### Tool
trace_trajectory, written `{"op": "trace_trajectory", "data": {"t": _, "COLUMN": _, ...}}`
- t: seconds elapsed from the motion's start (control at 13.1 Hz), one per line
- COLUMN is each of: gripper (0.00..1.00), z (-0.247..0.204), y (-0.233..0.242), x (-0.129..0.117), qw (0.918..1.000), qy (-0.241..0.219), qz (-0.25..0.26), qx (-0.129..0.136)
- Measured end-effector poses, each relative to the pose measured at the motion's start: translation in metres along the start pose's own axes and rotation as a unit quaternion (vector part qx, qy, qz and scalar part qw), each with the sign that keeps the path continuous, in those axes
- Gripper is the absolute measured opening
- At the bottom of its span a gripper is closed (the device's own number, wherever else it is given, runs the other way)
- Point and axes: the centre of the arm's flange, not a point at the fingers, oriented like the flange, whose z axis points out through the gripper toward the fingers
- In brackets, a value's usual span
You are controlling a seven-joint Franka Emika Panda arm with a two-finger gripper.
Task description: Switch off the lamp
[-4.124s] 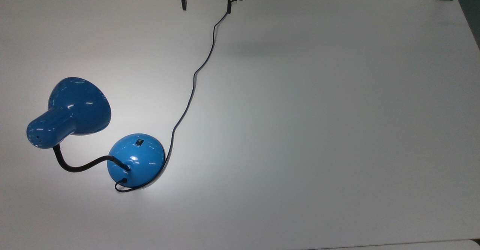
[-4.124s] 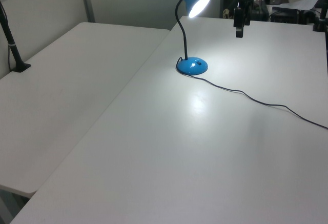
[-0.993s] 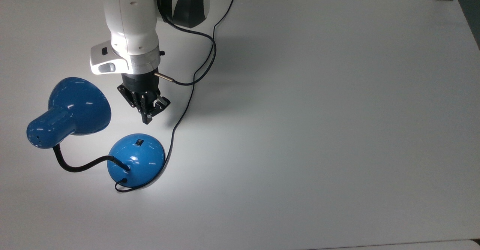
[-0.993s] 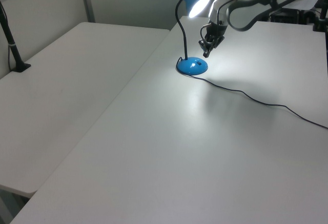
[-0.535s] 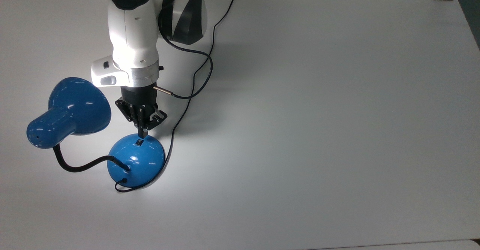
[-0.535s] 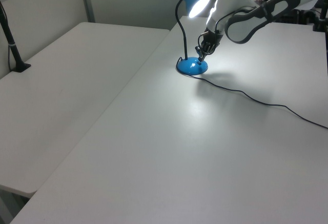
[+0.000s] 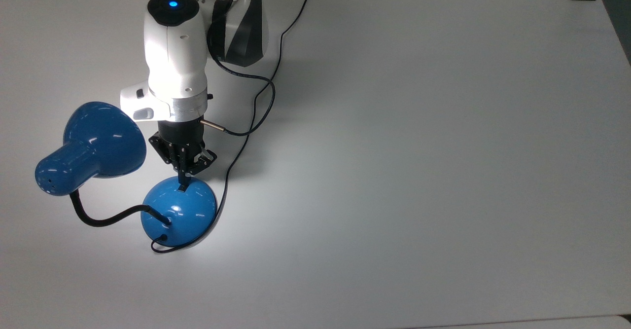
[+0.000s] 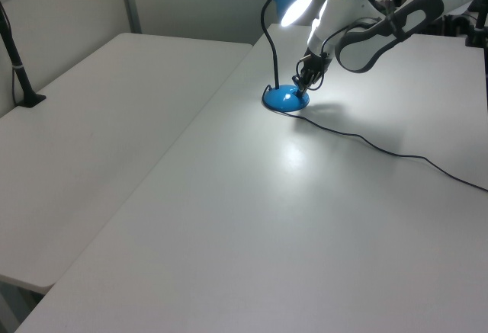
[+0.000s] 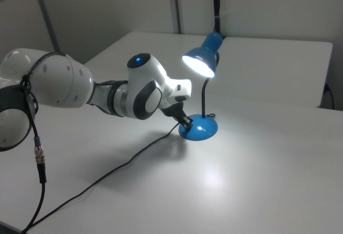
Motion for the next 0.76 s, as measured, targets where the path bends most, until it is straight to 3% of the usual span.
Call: {"op": "trace_trajectory", "data": {"t": 0.76, "gripper": 0.01, "z": 0.0026, "y": -0.0006, "x": -0.0018, "qw": 1.0, "qy": -0.003, "qz": -0.007, "qx": -0.004}}
